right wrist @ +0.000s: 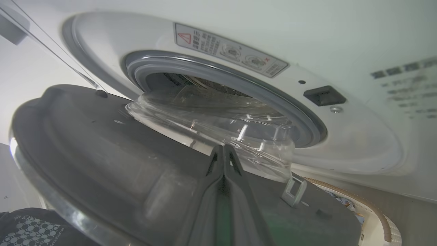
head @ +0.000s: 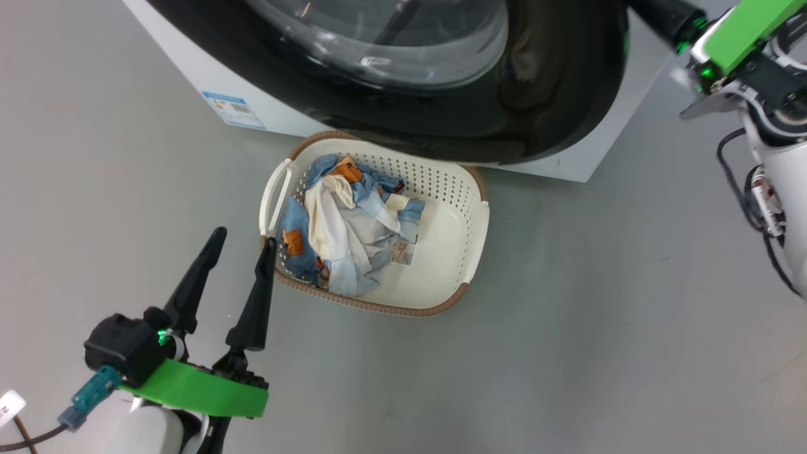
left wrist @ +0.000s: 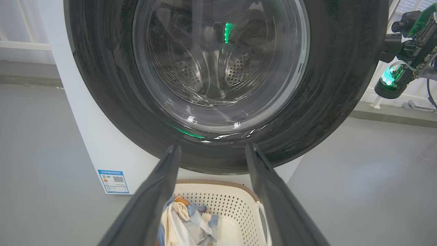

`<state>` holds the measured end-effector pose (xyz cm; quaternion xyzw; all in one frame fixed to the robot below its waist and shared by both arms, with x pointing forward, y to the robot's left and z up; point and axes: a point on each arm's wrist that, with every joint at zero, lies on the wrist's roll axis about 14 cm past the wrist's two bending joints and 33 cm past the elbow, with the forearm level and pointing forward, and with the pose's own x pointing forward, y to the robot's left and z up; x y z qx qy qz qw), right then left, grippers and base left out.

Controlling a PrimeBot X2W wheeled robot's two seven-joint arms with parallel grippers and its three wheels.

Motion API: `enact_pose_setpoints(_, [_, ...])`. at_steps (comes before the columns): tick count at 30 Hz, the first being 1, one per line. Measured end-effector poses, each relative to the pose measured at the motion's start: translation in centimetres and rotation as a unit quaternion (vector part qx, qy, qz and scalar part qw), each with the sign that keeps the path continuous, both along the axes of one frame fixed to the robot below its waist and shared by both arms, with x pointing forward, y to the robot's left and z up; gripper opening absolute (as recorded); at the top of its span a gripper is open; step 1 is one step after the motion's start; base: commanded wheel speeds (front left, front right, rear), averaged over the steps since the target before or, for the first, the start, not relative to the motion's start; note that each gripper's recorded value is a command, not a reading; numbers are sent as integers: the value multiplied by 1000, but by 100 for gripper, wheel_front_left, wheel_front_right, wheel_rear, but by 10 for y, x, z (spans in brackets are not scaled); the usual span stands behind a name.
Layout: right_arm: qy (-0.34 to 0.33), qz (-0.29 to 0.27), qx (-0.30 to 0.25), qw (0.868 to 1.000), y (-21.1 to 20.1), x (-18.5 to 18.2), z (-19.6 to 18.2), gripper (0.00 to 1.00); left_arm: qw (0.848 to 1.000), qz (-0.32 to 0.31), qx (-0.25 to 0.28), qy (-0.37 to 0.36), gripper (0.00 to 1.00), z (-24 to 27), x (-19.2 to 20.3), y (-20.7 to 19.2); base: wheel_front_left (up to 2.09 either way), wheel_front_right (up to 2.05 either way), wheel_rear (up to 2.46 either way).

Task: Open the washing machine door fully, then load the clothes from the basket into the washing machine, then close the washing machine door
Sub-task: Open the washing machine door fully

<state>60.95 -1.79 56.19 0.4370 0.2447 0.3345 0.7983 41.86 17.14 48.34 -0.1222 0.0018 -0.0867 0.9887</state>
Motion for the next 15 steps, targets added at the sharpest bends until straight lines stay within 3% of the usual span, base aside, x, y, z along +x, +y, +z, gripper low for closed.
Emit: enact_pose_setpoints(15, [9,63,-12,998,16,-49,1,0,1000,-16,-5,-16,100,12,-5,-11,0,0,0])
